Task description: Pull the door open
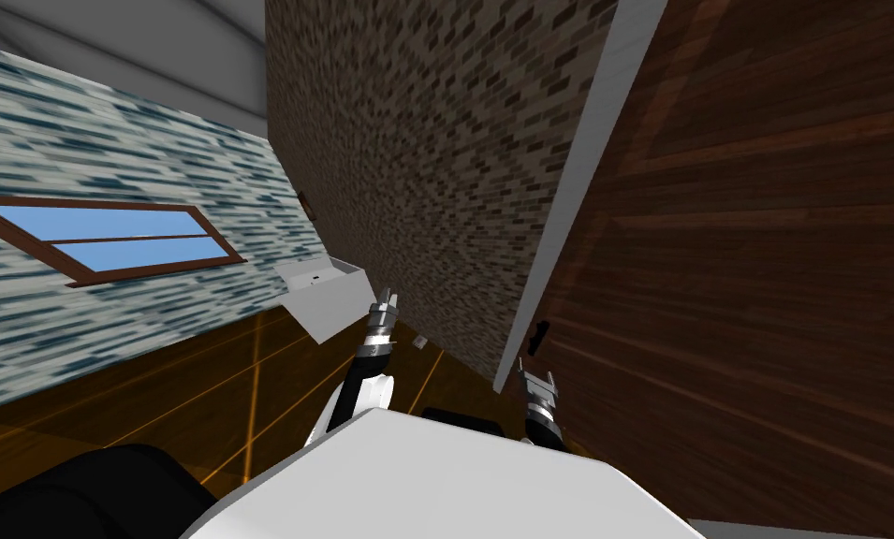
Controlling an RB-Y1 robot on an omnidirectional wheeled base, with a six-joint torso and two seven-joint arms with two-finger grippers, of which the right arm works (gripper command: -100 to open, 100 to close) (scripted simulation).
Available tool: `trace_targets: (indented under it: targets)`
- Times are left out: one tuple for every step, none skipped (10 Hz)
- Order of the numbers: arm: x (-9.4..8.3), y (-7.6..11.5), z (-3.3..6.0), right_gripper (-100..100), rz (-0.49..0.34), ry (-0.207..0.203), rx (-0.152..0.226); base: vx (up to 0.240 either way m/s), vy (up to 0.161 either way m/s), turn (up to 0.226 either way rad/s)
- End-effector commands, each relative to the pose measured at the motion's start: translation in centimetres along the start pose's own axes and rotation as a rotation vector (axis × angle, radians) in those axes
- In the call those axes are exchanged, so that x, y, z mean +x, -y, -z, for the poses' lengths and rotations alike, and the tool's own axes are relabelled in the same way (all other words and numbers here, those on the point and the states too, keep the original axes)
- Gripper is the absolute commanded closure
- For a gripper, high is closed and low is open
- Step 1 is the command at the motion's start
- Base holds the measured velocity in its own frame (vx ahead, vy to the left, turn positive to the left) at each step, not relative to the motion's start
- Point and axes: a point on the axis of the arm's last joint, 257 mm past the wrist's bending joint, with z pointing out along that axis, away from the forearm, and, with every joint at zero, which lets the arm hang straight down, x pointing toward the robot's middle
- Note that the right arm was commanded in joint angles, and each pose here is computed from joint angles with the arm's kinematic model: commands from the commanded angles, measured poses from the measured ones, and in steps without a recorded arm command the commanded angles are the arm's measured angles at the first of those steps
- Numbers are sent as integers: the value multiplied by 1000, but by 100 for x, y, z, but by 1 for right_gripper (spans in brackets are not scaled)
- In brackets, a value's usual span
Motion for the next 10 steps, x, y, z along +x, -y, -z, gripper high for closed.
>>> trace_targets:
  targets:
    - [-27, -174, -36, -100, -2, 1, -5, 80, 69, 36]
    - [-33, -278, -54, -100, -3, 1, -9, 103, 63, 37]
    - [-36, -384, -73, -100, -3, 2, -12, 105, 57, 37]
    - [-38, -489, -91, -100, -4, 2, -16, 96, 50, 36]
    - [-37, -593, -110, -100, -4, 2, -20, 96, 31, 33]
    - [-34, -695, -128, -100, -4, 2, -23, 95, 17, 37]
    - [-29, -795, -147, -100, -4, 2, -26, 97, 15, 44]
    - [-22, -891, -164, -100, -4, 2, -30, 100, 3, 36]
    - [-14, -981, -181, -100, -4, 1, -33, 97, 5, 31]
    - [6, -1146, -211, -100, -4, 1, -39, 127, 5, 44]
